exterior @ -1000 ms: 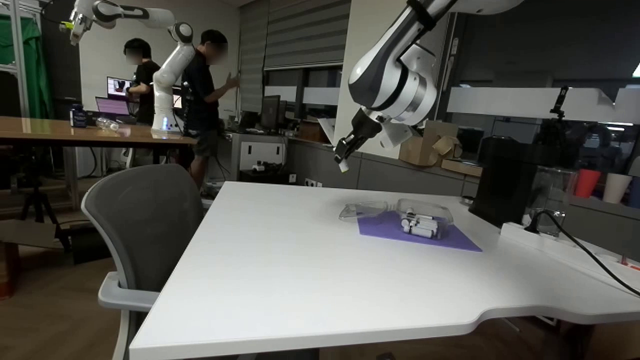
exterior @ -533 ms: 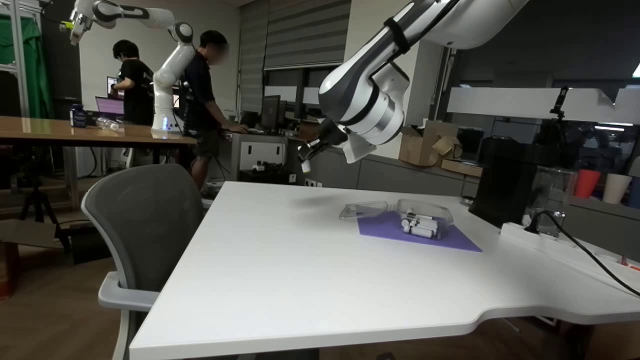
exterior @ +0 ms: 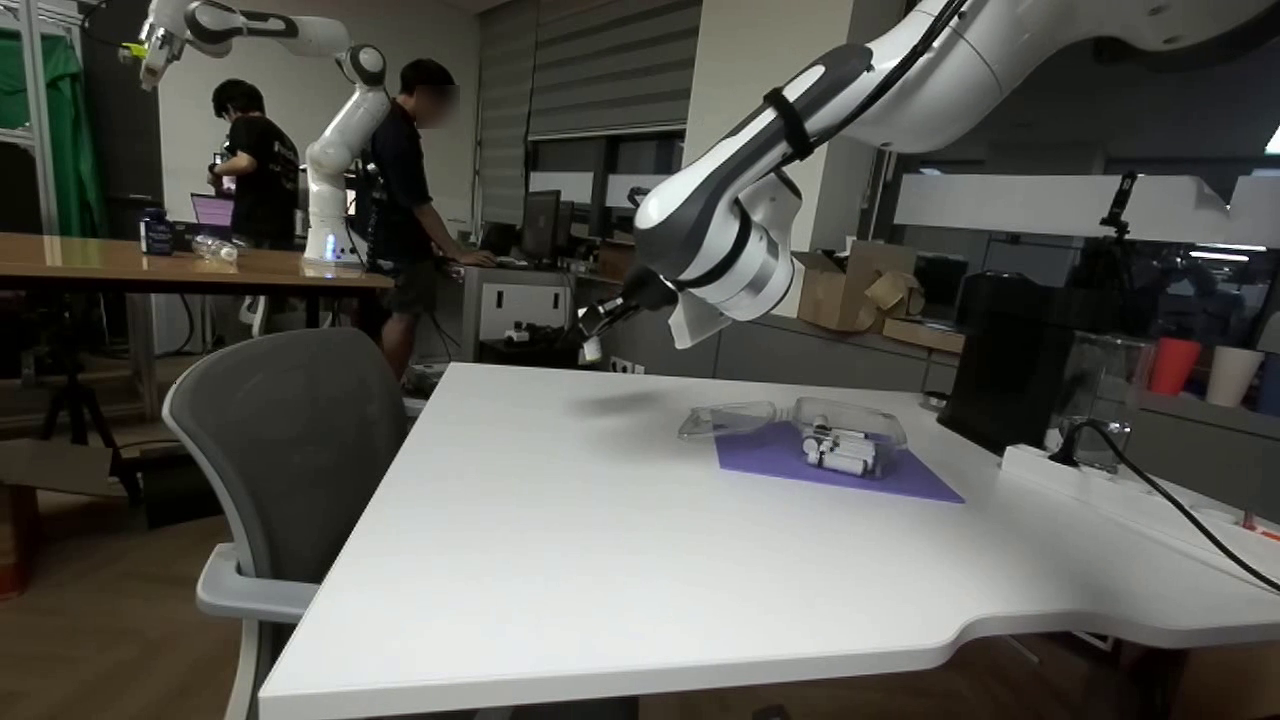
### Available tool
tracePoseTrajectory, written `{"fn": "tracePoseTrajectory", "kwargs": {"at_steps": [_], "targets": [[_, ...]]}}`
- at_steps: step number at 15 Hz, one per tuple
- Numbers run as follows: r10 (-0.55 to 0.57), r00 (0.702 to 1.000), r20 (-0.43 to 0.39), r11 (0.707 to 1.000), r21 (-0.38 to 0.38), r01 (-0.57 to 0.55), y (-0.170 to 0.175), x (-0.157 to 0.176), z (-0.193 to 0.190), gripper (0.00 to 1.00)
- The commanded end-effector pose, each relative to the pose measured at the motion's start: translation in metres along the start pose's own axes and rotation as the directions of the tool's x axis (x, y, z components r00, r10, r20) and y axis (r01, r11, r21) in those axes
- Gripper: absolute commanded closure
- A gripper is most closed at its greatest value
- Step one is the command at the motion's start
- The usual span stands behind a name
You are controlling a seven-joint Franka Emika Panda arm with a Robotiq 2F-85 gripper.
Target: Remove one bottle from the clear box and close it
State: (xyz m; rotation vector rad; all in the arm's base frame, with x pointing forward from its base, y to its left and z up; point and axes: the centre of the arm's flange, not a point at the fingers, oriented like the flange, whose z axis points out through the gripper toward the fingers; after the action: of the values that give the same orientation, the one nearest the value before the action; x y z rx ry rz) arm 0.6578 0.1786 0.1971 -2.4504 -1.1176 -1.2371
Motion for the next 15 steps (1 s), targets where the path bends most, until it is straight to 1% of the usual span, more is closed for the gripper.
{"fn": "tracePoseTrajectory", "kwargs": {"at_steps": [1, 2, 3, 6, 8, 11, 15], "targets": [[0.0, 1.0, -0.001, 1.0, -0.001, 0.0, 0.0, 0.001, 0.0, 0.71], [-0.001, 1.0, -0.002, 1.0, -0.001, 0.001, 0.0, 0.001, 0.0, 0.71], [-0.001, 1.0, -0.003, 1.0, -0.002, 0.001, 0.001, 0.002, 0.0, 0.93], [-0.015, 0.998, -0.065, 1.0, -0.018, 0.014, -0.008, -0.011, 0.015, 0.93], [0.006, 0.995, -0.097, 1.0, -0.017, -0.007, -0.013, -0.021, 0.023, 0.93], [0.071, 0.989, -0.128, 0.997, 0.016, -0.069, -0.009, -0.027, 0.034, 0.93], [0.159, 0.972, -0.173, 0.987, 0.041, -0.154, -0.002, -0.033, 0.047, 0.93]]}}
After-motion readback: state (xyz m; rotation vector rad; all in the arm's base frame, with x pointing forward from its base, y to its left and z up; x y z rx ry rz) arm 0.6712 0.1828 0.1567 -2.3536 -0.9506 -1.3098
